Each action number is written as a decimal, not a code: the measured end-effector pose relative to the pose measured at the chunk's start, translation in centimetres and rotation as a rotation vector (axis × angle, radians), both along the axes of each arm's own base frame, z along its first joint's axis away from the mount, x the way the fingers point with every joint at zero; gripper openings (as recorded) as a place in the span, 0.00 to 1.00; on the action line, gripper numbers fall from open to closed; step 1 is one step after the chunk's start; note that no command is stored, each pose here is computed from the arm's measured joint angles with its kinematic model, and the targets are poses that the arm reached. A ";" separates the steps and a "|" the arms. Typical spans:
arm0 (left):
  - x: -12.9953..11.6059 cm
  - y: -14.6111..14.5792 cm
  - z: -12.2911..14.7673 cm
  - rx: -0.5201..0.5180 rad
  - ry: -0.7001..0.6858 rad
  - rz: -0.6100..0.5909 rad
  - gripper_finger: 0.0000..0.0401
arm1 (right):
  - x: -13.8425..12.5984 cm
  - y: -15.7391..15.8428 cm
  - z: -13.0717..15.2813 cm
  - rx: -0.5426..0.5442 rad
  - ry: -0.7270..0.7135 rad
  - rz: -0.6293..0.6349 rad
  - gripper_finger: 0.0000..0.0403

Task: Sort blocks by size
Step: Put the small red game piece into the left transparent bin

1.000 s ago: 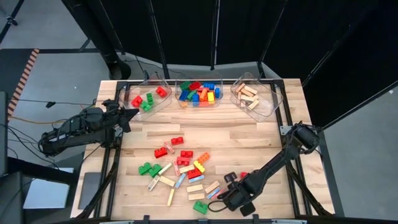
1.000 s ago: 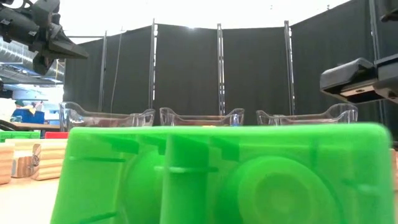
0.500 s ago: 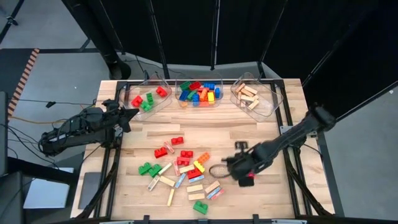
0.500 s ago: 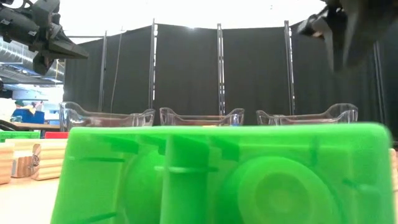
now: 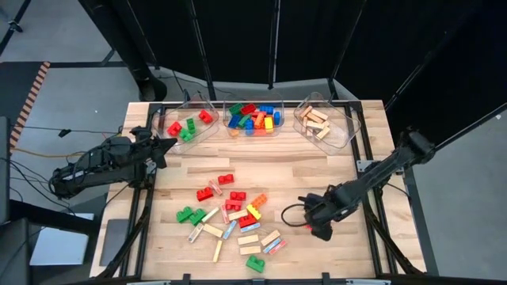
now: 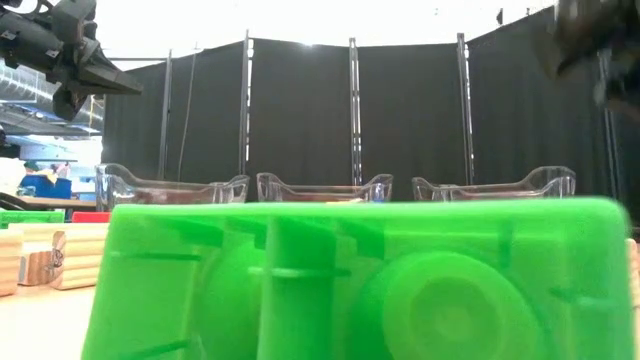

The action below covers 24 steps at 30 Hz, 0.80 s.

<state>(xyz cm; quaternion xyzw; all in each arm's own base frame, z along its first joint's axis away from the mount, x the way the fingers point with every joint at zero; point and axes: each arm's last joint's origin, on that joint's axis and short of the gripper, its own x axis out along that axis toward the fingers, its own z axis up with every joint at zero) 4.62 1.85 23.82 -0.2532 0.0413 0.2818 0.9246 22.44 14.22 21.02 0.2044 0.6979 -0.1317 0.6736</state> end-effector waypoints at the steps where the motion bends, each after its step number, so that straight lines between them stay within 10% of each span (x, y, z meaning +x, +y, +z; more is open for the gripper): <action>1: 0.0 0.0 0.0 0.000 0.000 0.000 0.01 | 0.1 0.1 -0.9 0.015 0.034 0.000 0.92; 14: 0.0 0.0 0.0 0.000 0.000 0.000 0.01 | 3.0 1.8 -7.5 -0.009 0.026 0.188 0.85; 22: 0.0 0.0 0.0 0.000 0.000 0.000 0.01 | 2.8 1.3 -7.8 -0.070 0.050 0.199 0.35; 24: 0.0 0.0 0.0 0.000 0.000 0.000 0.01 | 3.0 0.7 -7.3 -0.068 0.034 0.198 0.37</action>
